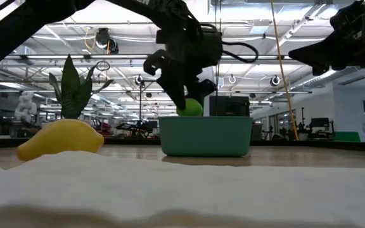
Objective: Pick and placing Produce into tupperware
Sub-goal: Put the green cabbage into the green bin
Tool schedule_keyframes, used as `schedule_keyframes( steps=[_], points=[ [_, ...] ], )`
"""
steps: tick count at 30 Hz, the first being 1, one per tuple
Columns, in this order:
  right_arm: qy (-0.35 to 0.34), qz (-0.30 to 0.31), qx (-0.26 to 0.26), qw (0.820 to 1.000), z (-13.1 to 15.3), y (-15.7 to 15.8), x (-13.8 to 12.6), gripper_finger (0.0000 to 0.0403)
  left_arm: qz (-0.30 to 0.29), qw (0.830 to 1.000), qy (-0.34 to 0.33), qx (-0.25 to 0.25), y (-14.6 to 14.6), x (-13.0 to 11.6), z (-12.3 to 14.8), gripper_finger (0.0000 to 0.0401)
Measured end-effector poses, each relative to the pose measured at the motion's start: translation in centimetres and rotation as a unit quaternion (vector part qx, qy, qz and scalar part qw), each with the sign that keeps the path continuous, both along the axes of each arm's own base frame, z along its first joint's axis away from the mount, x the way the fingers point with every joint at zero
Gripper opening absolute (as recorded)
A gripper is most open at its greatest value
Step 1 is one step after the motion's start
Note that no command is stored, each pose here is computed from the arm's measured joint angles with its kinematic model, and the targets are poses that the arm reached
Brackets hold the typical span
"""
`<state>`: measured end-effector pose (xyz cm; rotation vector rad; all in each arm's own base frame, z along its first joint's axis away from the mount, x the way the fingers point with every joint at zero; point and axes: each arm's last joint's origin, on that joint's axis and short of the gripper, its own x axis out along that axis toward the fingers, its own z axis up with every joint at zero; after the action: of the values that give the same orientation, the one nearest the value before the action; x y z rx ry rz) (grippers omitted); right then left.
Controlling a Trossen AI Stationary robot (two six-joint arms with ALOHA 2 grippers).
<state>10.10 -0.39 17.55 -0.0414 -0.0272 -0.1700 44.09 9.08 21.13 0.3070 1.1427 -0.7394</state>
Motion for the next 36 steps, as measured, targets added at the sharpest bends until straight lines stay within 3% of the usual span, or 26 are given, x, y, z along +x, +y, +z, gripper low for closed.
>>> schedule_keyframes(
  steps=[18, 36],
  points=[
    [0.005, 0.000, 0.004, 1.000, -0.1, 0.0, 0.1, 0.0000, -0.124, 0.990, -0.044, 0.045, -2.6, 1.1, -1.0, 0.0230],
    [0.005, 0.000, 0.005, 1.000, -0.1, 0.0, 0.1, 0.0000, -0.087, 0.995, -0.042, 0.018, -2.9, 1.5, -1.3, 0.0230]
  ],
)
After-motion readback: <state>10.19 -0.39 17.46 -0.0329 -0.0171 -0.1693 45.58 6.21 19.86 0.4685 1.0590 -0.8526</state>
